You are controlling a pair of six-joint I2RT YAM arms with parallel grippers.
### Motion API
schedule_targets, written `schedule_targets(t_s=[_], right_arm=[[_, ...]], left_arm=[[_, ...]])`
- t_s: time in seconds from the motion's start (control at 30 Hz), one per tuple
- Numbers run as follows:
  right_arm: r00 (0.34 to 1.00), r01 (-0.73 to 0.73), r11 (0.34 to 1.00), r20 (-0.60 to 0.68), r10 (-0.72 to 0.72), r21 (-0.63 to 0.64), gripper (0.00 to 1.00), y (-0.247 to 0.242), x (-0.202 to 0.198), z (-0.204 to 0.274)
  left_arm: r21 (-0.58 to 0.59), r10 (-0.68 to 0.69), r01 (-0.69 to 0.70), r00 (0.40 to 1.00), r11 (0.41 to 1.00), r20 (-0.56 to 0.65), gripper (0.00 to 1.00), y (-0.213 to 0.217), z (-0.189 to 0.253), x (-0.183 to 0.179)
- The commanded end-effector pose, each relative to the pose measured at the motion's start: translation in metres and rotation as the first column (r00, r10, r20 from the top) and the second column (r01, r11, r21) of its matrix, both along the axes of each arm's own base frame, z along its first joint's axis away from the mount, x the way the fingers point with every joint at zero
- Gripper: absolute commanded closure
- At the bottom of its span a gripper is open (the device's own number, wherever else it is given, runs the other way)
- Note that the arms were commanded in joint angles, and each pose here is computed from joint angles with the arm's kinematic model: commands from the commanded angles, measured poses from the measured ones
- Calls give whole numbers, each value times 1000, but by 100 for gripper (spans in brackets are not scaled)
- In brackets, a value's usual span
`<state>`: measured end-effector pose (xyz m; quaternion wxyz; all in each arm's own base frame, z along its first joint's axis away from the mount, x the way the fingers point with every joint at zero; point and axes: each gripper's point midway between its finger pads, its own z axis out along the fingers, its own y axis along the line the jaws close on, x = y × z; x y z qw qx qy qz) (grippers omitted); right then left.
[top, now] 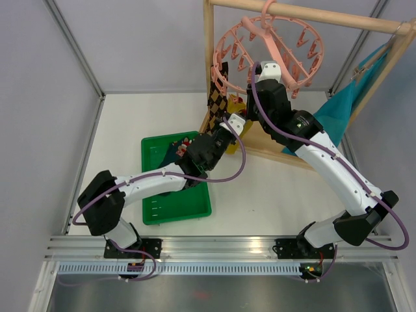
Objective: Clip the socks to the hanger
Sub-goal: Clamp the sock onto the hanger.
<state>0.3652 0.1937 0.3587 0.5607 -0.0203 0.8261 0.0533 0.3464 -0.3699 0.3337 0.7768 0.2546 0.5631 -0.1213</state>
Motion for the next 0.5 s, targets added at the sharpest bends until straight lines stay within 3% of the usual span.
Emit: schedule_targets(t_s=[0.0,0.47], right_arm=[[999,-11,1000,30,11,-2,100,-3,-6,14],[998,56,998,41,-54,-33,100,-11,3,19]], left_arm=[[-123,-26,35,997,992,75,98,11,41,-12],[-127,-30,41,996,991,89,98,18,45,-17]])
